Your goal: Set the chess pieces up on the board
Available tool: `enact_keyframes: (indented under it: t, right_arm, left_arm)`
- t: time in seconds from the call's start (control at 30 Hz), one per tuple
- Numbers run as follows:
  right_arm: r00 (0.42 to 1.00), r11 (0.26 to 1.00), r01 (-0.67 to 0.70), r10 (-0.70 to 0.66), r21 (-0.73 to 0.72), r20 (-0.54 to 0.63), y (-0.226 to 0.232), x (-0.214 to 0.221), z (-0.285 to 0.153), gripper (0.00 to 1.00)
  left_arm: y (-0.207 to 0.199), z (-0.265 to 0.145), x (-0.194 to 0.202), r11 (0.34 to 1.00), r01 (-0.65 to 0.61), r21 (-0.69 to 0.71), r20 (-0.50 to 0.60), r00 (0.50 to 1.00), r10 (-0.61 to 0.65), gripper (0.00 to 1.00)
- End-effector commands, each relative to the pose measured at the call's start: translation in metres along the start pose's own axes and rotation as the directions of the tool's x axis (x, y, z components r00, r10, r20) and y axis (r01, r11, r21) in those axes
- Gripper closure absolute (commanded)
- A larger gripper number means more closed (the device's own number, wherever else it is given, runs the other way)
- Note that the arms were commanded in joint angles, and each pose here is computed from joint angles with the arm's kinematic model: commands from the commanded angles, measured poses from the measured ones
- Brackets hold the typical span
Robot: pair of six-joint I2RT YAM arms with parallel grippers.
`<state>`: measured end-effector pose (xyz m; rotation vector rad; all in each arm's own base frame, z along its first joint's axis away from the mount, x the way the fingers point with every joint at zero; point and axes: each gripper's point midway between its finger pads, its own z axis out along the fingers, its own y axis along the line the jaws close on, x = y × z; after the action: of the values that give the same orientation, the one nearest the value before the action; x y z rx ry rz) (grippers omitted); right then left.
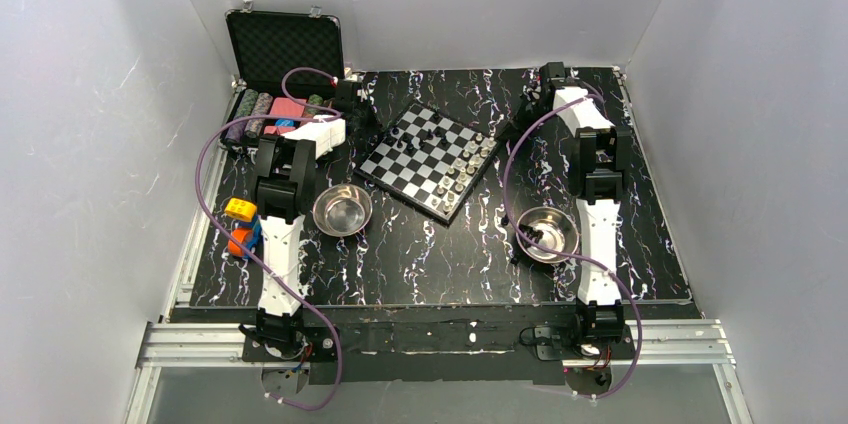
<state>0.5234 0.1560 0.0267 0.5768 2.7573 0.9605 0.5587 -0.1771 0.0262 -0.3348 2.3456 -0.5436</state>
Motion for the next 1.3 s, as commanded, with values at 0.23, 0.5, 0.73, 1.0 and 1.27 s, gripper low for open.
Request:
enact_keyframes:
  t: [0.23,0.5,0.73,1.0,1.27]
  right_arm:
    - [0.998,0.992,0.042,-0.036,0.12,-0.051,-0.013,0.035,-0.007,0.99]
    - [0.994,0.988,0.065,-0.052,0.137,-0.091,-0.027,0.083,-0.012,0.99]
    - [0.992,0.983,0.08,-0.062,0.166,-0.108,-0.042,0.122,-0.022,0.99]
    - [0.983,0.975,0.119,-0.088,0.188,-0.162,-0.052,0.165,-0.025,0.99]
    - [0.98,0.967,0.14,-0.104,0.214,-0.17,-0.06,0.191,-0.029,0.99]
  left_arm:
    - [0.012,-0.015,0.053,0.999,-0.033,-0.031,-0.186,0.982,0.026,1.0]
    - [0.005,-0.017,0.064,0.998,-0.062,0.033,-0.236,0.969,0.068,1.0]
    - [0.003,-0.022,0.077,0.995,-0.067,0.075,-0.287,0.954,0.086,1.0]
    - [0.001,-0.027,0.093,0.991,-0.064,0.118,-0.348,0.932,0.101,1.0]
    - [-0.003,-0.032,0.103,0.988,-0.051,0.145,-0.388,0.916,0.104,1.0]
